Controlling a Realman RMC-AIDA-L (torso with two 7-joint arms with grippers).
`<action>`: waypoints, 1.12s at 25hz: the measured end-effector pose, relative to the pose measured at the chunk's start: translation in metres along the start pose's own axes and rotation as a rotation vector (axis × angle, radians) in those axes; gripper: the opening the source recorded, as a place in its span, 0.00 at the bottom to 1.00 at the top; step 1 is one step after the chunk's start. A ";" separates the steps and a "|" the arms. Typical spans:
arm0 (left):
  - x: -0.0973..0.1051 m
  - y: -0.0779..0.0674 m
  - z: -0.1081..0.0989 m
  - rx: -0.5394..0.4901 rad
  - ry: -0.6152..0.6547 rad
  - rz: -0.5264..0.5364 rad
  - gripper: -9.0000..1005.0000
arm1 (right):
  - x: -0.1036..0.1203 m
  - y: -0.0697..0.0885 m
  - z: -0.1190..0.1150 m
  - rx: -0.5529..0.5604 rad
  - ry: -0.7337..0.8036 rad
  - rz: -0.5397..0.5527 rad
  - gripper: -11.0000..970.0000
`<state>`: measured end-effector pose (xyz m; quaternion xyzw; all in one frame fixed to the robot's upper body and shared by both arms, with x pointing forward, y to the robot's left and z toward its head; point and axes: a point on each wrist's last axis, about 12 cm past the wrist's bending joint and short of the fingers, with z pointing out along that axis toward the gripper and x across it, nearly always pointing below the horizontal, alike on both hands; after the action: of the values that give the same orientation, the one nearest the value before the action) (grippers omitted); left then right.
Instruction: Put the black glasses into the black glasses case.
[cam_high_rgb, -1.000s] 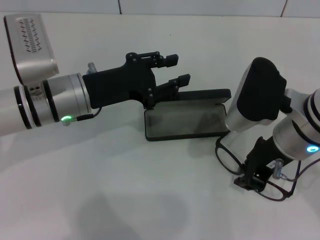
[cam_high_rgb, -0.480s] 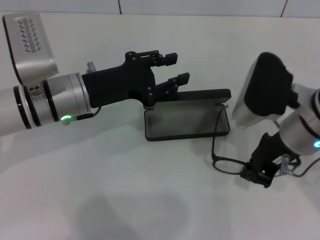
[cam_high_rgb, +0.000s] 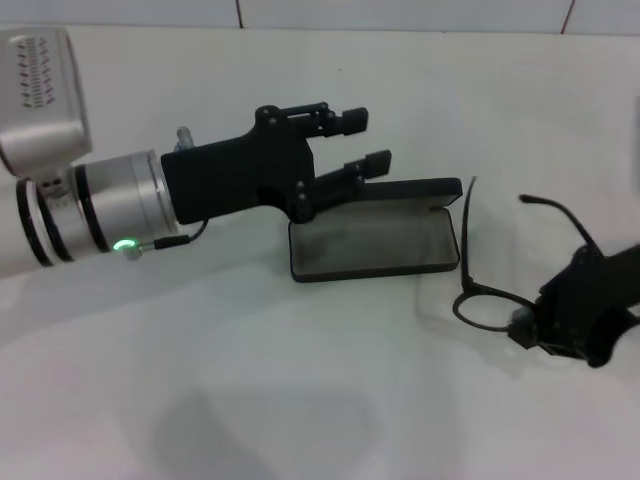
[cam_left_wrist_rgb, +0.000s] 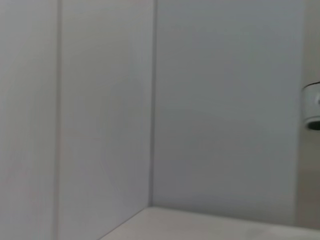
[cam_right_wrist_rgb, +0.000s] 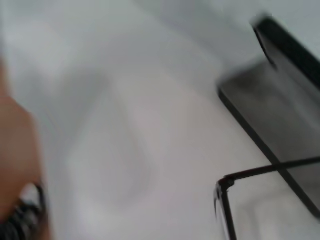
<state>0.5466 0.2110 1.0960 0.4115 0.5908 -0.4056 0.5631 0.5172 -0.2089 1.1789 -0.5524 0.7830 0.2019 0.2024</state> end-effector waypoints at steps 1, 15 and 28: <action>-0.001 -0.002 0.000 0.017 -0.012 -0.002 0.50 | 0.007 0.000 -0.003 -0.019 -0.050 -0.020 0.12; -0.014 -0.019 0.004 0.187 -0.105 -0.005 0.50 | 0.088 -0.015 0.020 -0.108 -0.705 -0.210 0.12; -0.031 -0.021 0.038 0.365 -0.113 -0.031 0.50 | 0.083 -0.013 0.035 -0.083 -0.755 -0.352 0.12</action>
<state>0.5400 0.1667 1.1260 0.4743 0.4809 -0.5373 0.5051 0.5070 -0.2593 1.1035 -0.5729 0.5387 0.3839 0.4840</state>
